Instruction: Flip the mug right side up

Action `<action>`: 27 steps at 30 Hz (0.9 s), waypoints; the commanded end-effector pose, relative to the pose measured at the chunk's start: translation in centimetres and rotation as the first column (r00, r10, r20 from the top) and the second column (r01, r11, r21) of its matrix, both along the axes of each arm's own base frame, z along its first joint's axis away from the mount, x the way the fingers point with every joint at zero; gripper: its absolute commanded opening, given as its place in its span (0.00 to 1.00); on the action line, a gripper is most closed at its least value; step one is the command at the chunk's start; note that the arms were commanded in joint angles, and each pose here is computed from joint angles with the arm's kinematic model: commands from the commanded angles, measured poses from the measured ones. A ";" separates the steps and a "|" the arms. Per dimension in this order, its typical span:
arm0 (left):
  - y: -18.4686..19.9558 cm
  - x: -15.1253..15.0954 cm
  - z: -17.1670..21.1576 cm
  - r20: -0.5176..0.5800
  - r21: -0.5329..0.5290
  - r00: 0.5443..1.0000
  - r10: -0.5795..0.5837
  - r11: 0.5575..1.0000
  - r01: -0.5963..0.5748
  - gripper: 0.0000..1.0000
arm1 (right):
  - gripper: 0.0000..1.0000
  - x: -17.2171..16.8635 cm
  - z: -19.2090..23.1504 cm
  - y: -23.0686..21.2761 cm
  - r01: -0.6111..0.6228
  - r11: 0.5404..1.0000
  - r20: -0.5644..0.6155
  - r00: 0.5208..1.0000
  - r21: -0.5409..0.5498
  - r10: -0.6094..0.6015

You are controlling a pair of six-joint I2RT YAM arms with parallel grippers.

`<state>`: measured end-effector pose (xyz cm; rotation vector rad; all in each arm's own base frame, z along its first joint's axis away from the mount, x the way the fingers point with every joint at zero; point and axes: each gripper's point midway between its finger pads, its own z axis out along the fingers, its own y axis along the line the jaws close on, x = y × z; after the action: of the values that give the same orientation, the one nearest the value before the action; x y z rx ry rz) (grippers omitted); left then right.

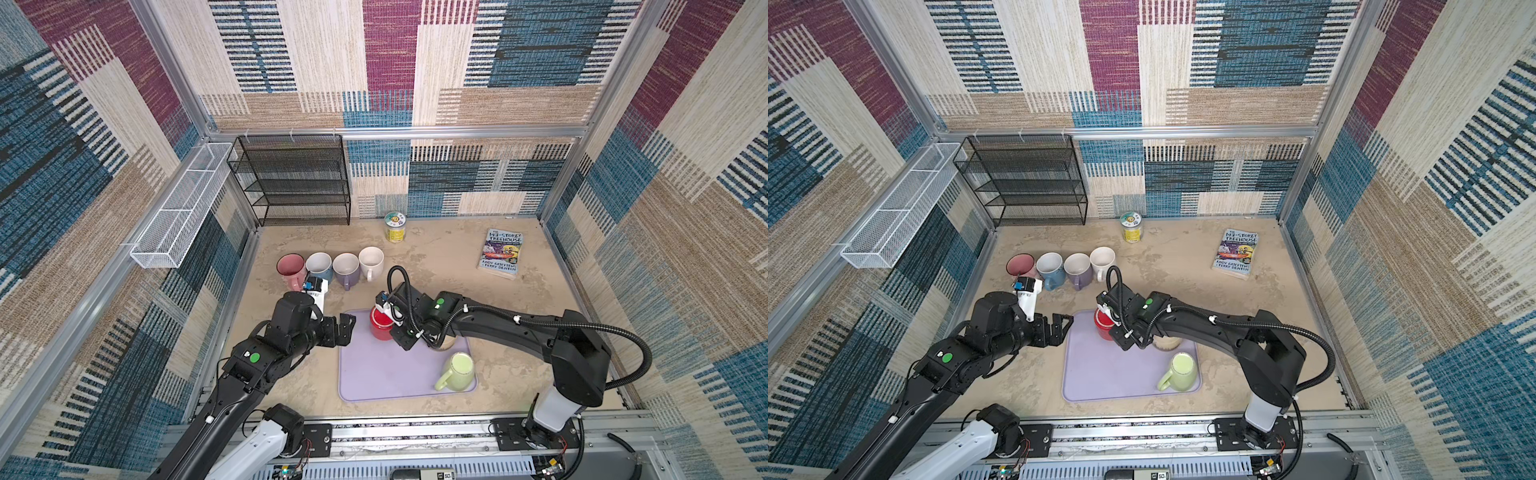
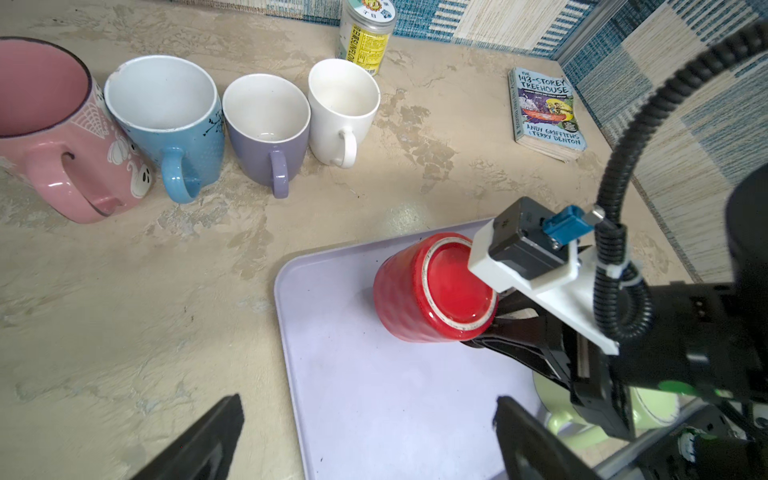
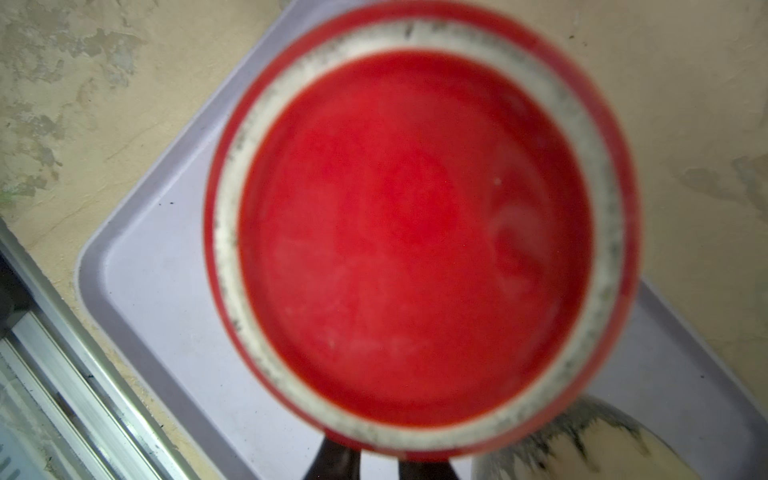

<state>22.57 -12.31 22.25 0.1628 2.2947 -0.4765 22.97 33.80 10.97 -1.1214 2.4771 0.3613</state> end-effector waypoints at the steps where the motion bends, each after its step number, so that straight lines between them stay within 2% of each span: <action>1: -0.5 0.2 0.8 0.040 -0.021 0.999 -0.028 0.999 0.028 1.00 | 0.00 0.9 2.7 1.5 -0.005 0.994 0.075 0.997 0.111 -0.003; 8: -0.9 -0.3 1.6 0.086 -0.062 0.995 -0.050 0.997 0.055 1.00 | 0.00 -0.3 6.8 1.8 -0.072 0.959 0.137 0.990 0.273 0.035; 16: -2.1 -1.1 3.2 0.158 -0.156 0.982 -0.099 0.980 0.124 0.99 | 0.00 -2.3 11.8 1.3 -0.168 0.873 0.235 0.970 0.458 0.063; 23: -3.5 -1.5 4.7 0.210 -0.262 0.968 -0.137 0.946 0.191 0.99 | 0.00 -3.8 15.8 0.3 -0.251 0.783 0.331 0.941 0.569 0.061; 27: -4.8 -1.8 4.8 0.241 -0.380 0.960 -0.146 0.896 0.232 1.00 | 0.00 -4.3 17.7 -0.7 -0.277 0.734 0.368 0.929 0.620 0.040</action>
<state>20.85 -15.63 25.15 0.2331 2.0375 -0.8249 18.48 32.33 24.41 -1.0174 1.9023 0.8566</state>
